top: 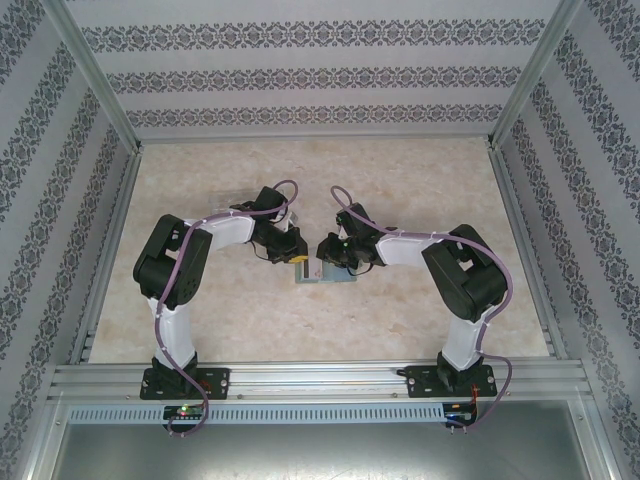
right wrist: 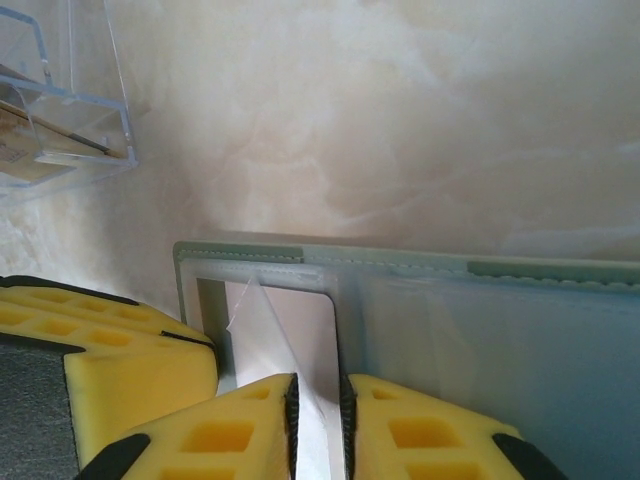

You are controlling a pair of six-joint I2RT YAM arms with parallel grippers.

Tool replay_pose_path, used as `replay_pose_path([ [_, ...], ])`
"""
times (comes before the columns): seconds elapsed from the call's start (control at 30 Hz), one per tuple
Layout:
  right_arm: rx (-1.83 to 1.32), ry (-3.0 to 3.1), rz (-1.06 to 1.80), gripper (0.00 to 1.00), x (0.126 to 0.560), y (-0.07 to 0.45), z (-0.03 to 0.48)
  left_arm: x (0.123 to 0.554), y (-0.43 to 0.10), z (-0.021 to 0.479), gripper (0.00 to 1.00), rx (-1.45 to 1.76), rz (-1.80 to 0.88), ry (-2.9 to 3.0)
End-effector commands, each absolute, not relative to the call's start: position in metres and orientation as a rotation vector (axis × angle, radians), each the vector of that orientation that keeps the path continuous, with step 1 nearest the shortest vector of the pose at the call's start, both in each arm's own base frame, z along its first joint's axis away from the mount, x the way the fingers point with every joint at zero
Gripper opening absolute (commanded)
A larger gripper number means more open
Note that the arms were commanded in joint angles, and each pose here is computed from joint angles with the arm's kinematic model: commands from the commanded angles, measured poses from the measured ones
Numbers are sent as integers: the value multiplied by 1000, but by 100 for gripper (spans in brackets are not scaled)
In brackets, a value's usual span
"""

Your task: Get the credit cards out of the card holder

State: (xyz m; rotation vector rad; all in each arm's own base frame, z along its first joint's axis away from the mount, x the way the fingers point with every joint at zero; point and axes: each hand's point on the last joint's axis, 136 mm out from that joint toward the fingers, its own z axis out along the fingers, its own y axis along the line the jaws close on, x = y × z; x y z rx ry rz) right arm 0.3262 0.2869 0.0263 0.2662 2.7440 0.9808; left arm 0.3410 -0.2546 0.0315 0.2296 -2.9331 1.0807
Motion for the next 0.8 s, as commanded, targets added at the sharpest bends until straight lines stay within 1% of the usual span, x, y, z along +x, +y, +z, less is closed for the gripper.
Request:
replay_pose_path([
  [0.0,319,2767,877,25,330,273,14,326,-245,8,12,253,918,-2922],
  [0.2,287,2751,969,24,331,285,18,325,-243,7,11,242,905,-2935],
  [0.4,280,2726,1017,20,332,289,22,333,-252,34,13,171,984,-3011],
  [0.57,284,2695,1075,15,333,292,27,333,-255,39,13,132,993,-3034],
  [0.77,273,2681,1067,8,334,289,33,331,-254,37,13,126,975,-3035],
])
